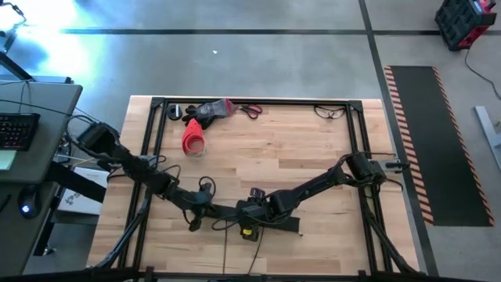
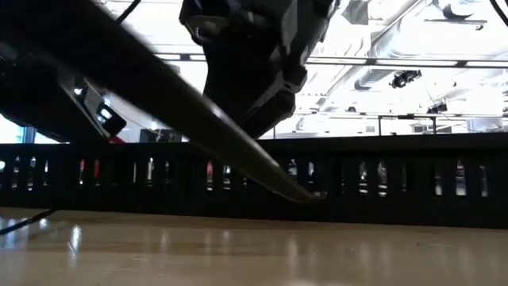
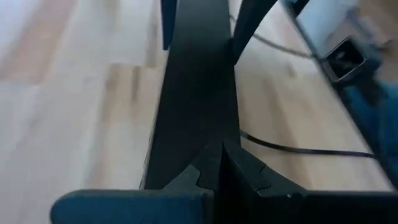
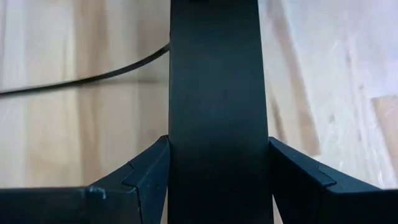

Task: Ziptie cables
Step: Close the cable duct, then return to Home Position

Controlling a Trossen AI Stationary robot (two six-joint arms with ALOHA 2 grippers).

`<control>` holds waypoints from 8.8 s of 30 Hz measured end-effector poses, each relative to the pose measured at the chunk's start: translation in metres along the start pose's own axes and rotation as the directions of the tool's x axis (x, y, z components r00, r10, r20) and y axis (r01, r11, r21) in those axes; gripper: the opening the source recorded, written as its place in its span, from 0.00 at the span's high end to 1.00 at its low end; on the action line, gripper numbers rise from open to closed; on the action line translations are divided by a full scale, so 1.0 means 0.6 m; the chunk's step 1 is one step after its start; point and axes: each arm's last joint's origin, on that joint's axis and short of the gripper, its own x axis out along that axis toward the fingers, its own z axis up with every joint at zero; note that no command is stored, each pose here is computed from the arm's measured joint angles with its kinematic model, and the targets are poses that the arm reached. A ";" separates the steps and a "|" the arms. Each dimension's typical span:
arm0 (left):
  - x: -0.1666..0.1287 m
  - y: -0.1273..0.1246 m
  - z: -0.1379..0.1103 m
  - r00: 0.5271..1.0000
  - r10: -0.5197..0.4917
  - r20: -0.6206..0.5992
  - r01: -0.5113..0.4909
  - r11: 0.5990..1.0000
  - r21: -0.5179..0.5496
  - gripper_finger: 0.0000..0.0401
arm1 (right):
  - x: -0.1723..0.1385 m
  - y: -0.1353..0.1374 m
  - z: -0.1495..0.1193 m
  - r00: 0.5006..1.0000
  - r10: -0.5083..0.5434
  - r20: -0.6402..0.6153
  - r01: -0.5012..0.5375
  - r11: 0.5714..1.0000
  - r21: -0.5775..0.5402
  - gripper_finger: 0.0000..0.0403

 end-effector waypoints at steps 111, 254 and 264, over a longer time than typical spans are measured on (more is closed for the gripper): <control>-0.108 0.110 0.044 0.974 0.209 -0.084 -0.217 0.971 -0.100 1.00 | -0.121 -0.130 -0.187 0.930 -0.303 0.210 0.270 0.948 0.170 1.00; -0.147 0.070 0.079 0.892 0.384 0.238 -0.320 0.909 -0.268 1.00 | -0.179 -0.212 -0.182 0.828 -0.209 0.520 0.119 0.972 0.201 1.00; -0.240 0.088 0.150 0.844 0.321 0.430 -0.280 0.947 -0.156 1.00 | -0.358 -0.307 -0.240 0.823 0.041 0.567 -0.066 0.998 0.024 1.00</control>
